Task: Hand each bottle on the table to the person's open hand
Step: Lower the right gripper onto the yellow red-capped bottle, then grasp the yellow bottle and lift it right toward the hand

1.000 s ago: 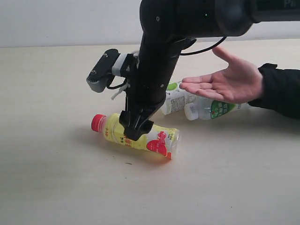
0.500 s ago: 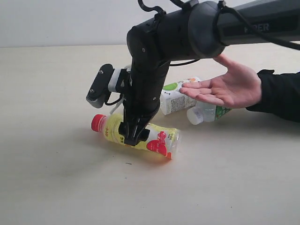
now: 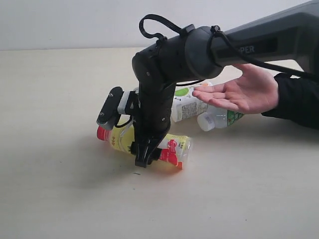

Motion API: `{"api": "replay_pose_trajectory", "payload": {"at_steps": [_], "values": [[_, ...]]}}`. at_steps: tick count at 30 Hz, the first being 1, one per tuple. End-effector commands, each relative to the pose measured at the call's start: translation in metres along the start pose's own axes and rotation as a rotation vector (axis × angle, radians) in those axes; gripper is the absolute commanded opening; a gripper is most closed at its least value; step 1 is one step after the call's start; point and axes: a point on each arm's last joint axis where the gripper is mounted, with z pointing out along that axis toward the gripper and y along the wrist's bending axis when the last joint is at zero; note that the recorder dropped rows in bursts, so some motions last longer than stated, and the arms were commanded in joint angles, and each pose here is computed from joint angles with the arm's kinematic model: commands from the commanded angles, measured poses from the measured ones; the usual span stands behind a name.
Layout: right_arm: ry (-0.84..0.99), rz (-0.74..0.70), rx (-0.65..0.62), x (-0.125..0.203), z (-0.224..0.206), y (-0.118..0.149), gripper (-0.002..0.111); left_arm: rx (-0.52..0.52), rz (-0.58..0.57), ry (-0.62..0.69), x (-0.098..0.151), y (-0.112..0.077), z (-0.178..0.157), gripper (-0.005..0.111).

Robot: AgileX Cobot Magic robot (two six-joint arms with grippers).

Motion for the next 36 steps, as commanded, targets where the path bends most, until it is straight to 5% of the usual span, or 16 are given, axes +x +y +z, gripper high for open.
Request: {"api": "replay_pose_trajectory", "payload": {"at_steps": [1,5,6,14,20,36], "values": [[0.011,0.007,-0.006,-0.001,0.003,0.000,0.052,0.000,0.005,-0.005,0.001,0.000,0.000,0.000],[0.006,0.020,-0.004,-0.001,-0.004,0.000,0.004,0.000,0.005,-0.005,0.001,0.000,0.000,0.000],[-0.014,0.033,-0.004,-0.002,-0.011,0.000,0.000,0.000,0.005,-0.005,0.001,0.000,0.000,0.000],[-0.206,0.284,-0.096,-0.001,-0.110,0.017,0.000,0.000,0.005,-0.005,0.001,0.000,0.000,0.000],[-0.250,0.354,-0.049,0.019,-0.172,0.025,0.000,0.000,0.005,-0.005,0.001,0.000,0.000,0.000],[-0.220,0.598,0.118,0.096,-0.236,0.002,0.000,0.000,0.005,-0.005,0.001,0.000,0.000,0.000]]}}
